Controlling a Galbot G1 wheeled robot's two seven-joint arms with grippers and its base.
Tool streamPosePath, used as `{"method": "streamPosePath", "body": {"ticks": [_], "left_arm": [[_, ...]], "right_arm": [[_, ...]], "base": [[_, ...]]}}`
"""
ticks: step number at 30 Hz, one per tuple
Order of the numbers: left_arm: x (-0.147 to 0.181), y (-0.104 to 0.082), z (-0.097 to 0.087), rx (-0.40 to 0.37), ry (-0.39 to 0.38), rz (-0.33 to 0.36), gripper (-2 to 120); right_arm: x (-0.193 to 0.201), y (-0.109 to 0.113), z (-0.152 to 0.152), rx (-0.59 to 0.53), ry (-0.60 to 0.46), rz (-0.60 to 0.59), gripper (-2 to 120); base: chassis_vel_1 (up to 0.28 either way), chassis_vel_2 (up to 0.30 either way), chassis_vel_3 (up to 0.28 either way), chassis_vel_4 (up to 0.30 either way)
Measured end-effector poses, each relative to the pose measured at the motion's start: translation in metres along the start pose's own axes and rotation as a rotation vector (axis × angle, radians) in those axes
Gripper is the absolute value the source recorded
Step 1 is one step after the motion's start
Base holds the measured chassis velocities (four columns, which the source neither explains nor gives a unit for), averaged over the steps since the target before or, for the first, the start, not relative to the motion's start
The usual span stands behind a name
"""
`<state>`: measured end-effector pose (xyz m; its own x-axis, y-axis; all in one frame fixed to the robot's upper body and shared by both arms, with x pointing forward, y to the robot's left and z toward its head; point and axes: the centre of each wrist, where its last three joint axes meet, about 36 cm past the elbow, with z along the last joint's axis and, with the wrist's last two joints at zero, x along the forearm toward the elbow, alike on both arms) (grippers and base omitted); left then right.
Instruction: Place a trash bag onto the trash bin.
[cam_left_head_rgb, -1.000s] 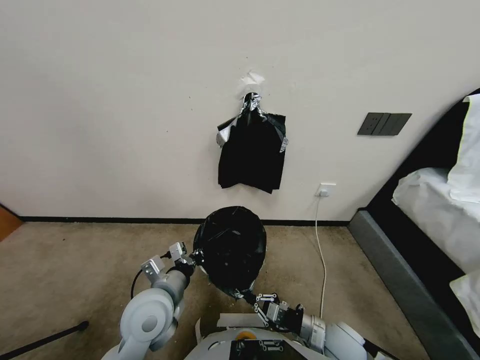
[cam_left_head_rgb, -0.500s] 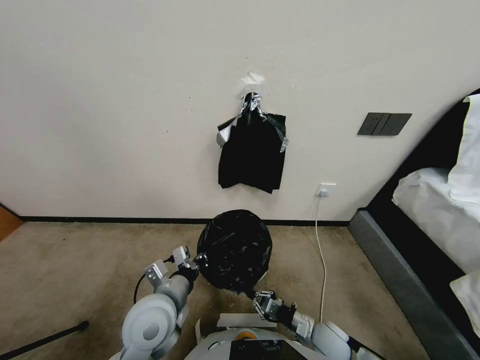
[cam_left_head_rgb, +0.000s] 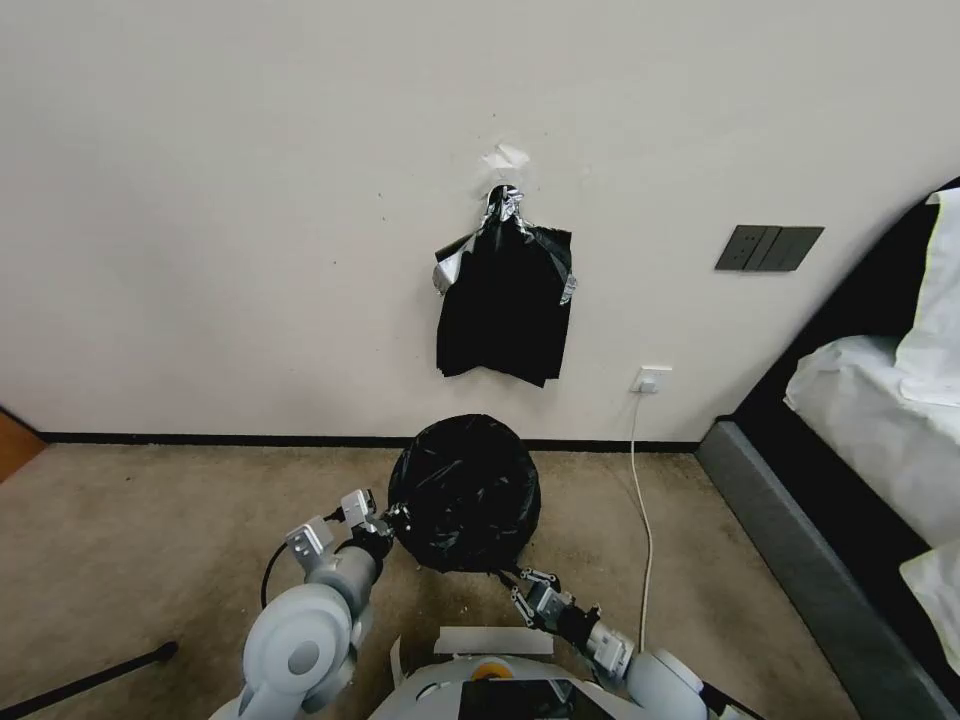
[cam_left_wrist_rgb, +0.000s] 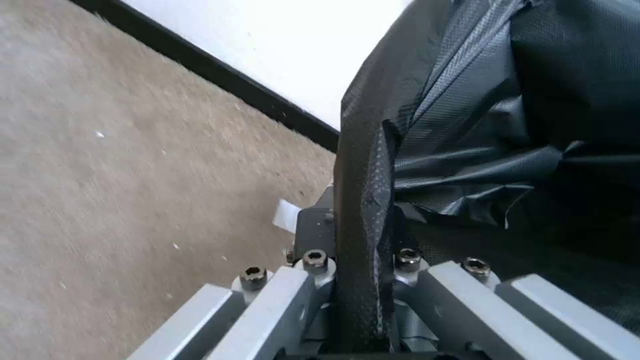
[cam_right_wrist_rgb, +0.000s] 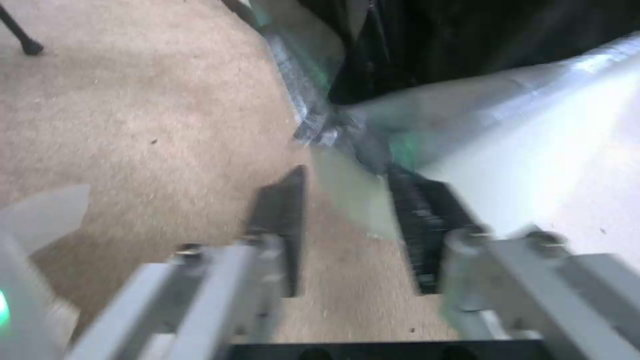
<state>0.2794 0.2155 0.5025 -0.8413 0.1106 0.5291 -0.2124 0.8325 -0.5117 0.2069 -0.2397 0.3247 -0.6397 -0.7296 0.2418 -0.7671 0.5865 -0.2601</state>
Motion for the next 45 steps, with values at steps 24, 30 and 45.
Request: {"method": "streamPosePath", "body": {"ticks": [24,30,45], "left_arm": [[-0.022,-0.007,0.060,-0.309,-0.179,0.078,1],[-0.024,-0.018,0.081,-0.386,-0.198,0.115,1],[-0.029,-0.034,0.113,-0.491,-0.237,0.158,1]], "right_arm": [[0.029,-0.004,-0.169,-0.469,-0.019,0.138,6],[0.003,-0.030,-0.175,-0.469,0.041,0.134,0],[-0.065,-0.053,-0.188,-0.564,0.318,0.125,0]], "base": [[0.000,0.000,0.000,0.000],[0.000,0.000,0.000,0.000],[0.000,0.000,0.000,0.000]]}}
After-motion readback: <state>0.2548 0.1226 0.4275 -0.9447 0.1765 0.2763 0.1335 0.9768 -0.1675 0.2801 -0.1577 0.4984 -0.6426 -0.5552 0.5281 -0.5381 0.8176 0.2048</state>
